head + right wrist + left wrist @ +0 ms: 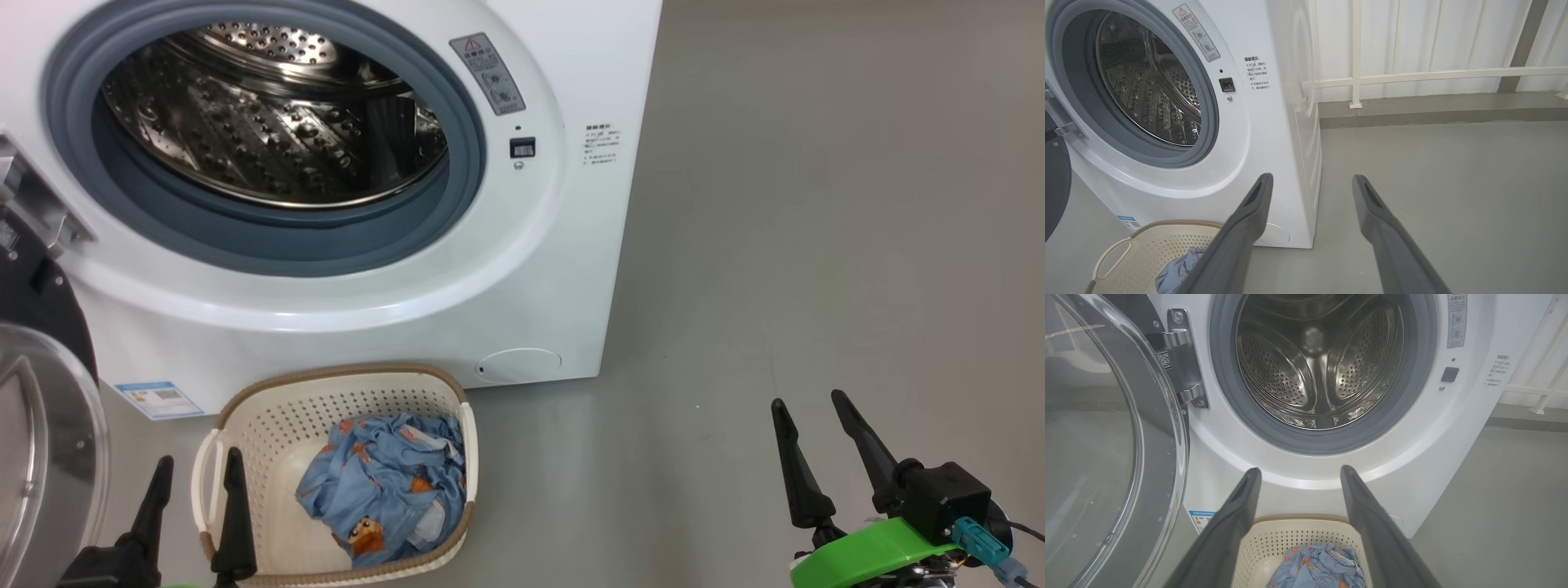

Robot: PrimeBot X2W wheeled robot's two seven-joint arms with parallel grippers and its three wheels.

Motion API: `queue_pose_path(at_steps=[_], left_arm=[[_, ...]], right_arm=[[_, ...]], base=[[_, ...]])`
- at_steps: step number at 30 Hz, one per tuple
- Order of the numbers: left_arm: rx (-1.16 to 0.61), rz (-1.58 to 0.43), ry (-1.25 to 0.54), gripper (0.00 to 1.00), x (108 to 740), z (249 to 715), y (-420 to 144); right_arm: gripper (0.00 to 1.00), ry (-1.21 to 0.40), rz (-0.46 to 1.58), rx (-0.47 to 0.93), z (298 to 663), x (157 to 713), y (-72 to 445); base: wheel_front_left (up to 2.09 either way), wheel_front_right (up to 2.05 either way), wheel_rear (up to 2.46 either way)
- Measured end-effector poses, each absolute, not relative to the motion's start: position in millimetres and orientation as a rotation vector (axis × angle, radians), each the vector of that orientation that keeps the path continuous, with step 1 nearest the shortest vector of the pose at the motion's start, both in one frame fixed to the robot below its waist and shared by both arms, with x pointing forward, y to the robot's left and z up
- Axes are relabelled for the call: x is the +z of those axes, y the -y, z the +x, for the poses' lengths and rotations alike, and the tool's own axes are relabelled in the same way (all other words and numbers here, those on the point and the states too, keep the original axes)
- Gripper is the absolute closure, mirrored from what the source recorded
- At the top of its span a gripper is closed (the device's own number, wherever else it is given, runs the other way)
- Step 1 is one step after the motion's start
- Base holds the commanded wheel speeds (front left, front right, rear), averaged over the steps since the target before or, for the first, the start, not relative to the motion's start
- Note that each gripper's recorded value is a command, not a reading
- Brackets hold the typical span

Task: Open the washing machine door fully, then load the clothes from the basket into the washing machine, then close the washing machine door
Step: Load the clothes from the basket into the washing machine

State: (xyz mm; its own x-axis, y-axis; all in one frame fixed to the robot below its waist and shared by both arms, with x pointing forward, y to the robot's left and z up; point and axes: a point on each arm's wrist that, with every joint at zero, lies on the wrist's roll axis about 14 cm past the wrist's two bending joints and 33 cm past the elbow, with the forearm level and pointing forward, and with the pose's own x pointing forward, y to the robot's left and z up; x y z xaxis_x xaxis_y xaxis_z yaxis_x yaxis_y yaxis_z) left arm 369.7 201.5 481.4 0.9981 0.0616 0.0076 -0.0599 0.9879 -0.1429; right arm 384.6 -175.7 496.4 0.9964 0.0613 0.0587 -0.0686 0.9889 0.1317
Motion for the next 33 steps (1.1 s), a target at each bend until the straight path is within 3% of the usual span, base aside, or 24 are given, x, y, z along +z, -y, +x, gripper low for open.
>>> queue_pose_path(at_steps=[33], left_arm=[[0.027,-0.168,-0.02,0.0,471.7,368.8,-190.0]], right_arm=[[0.0,0.029,0.155,0.069,387.1,487.6,173.0]], base=[[0.06,-0.06,0.0]])
